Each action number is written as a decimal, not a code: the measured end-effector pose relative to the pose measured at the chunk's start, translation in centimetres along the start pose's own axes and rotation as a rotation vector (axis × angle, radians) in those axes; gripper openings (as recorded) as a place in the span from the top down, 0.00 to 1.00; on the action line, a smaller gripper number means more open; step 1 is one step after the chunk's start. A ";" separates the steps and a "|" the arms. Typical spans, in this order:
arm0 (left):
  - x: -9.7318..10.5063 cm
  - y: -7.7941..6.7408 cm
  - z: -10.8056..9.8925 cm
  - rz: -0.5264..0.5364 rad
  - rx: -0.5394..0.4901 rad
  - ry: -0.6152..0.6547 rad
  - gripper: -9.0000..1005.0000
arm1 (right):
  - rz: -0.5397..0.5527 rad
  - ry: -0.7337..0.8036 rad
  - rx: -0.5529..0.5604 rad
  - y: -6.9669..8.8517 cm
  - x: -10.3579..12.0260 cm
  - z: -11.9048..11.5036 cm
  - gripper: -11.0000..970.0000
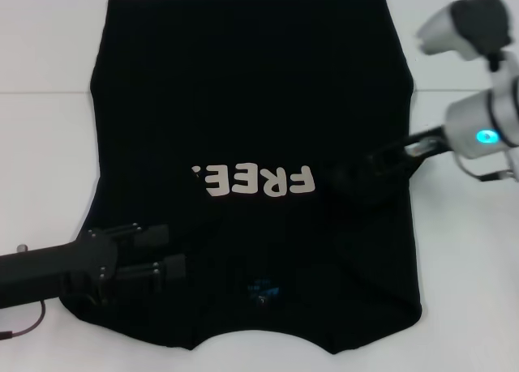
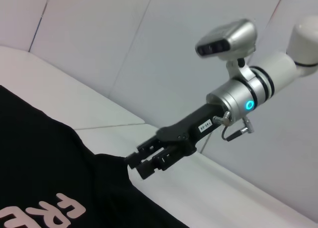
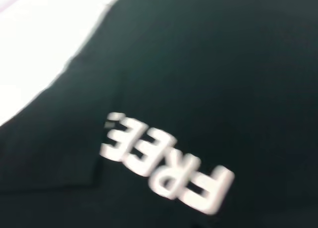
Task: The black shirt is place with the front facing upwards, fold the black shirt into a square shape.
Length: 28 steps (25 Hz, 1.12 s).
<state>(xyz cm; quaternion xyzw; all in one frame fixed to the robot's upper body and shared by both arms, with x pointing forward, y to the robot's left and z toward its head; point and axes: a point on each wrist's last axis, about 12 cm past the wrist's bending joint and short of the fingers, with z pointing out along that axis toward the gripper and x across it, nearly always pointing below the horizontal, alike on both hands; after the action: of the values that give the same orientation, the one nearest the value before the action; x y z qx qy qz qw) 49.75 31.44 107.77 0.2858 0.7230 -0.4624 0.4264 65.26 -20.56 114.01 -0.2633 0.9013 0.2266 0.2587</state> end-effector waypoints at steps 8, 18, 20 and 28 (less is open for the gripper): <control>-0.7 0.4 -0.7 -0.106 -0.018 -0.026 0.25 | 0.246 -0.015 0.038 -4.6 3.3 -3.5 0.24; -3.1 1.2 -6.0 -0.530 -0.088 0.074 0.25 | 0.054 -0.262 -0.306 -4.2 10.5 -7.1 0.24; -3.6 1.5 -7.2 -0.611 -0.165 0.132 0.25 | -0.008 -0.273 -0.354 -3.5 12.3 -7.0 0.24; -5.1 3.3 -8.2 -0.802 -0.448 0.342 0.25 | -0.076 -0.284 -0.375 -2.3 16.7 -5.8 0.23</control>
<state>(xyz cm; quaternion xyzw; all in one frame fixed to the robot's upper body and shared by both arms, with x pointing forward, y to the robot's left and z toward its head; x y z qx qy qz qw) 51.91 40.17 112.61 -0.0421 0.9173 -0.3700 0.1409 52.41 -31.41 108.01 -0.3059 0.7875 0.4151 0.3377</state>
